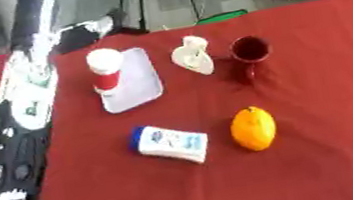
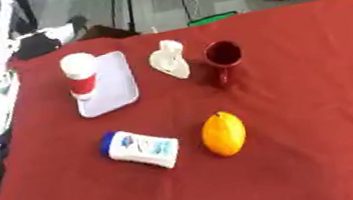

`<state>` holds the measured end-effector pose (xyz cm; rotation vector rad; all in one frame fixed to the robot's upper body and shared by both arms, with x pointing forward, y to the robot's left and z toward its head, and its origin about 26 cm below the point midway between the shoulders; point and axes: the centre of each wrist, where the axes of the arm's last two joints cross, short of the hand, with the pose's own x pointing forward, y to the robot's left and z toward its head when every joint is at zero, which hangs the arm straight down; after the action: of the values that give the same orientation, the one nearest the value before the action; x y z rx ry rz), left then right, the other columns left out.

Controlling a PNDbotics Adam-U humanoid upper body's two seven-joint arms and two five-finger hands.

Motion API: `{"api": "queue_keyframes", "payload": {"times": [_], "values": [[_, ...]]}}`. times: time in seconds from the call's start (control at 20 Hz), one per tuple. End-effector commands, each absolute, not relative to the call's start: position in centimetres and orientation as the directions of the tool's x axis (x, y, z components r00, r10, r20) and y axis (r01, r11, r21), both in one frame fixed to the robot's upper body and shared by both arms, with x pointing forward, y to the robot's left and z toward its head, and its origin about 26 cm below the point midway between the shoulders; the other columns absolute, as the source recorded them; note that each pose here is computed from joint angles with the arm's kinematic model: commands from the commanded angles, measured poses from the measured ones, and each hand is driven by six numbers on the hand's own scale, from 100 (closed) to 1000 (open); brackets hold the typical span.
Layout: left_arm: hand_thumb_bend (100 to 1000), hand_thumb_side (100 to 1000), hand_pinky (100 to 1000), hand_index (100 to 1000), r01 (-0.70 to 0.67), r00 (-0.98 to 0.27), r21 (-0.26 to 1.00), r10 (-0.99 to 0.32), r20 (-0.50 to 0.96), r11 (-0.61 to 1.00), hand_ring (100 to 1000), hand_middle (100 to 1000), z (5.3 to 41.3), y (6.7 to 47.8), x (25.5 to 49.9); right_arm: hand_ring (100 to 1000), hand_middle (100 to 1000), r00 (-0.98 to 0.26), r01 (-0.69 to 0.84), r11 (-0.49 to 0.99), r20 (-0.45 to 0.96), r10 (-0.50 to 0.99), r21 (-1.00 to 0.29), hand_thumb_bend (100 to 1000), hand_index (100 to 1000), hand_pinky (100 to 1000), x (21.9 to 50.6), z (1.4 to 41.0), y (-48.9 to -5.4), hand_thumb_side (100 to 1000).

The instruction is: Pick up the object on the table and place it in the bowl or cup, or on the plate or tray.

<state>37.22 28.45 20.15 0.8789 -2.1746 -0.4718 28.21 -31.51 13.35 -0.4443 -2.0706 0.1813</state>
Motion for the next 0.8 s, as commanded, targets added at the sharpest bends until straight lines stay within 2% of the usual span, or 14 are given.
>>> {"api": "queue_keyframes", "payload": {"times": [0.05, 0.2, 0.35, 0.8], "values": [[628, 603, 722, 900, -0.399, -0.582, 0.405, -0.569, 0.581, 0.823, 645, 705, 20.4, 29.7, 34.6, 626, 819, -0.480, 0.255, 0.917, 0.783, 0.395, -0.307, 483, 881, 535, 28.3, 14.2, -31.8, 710], [601, 640, 712, 899, -0.337, -0.580, 0.312, -0.457, 0.675, 0.888, 630, 693, 18.1, 30.6, 32.6, 626, 819, -0.481, 0.258, 0.917, 0.783, 0.395, -0.305, 483, 881, 535, 28.3, 14.3, -31.8, 709], [592, 658, 709, 899, -0.321, -0.559, 0.270, -0.412, 0.720, 0.908, 624, 687, 16.6, 30.8, 31.7, 626, 818, -0.481, 0.260, 0.917, 0.782, 0.396, -0.304, 483, 881, 535, 28.3, 14.3, -31.8, 709], [583, 663, 703, 901, -0.288, -0.546, 0.261, -0.382, 0.746, 0.921, 618, 682, 15.5, 30.6, 31.2, 625, 818, -0.482, 0.258, 0.917, 0.782, 0.396, -0.305, 483, 881, 535, 28.3, 14.3, -31.8, 708]]}}
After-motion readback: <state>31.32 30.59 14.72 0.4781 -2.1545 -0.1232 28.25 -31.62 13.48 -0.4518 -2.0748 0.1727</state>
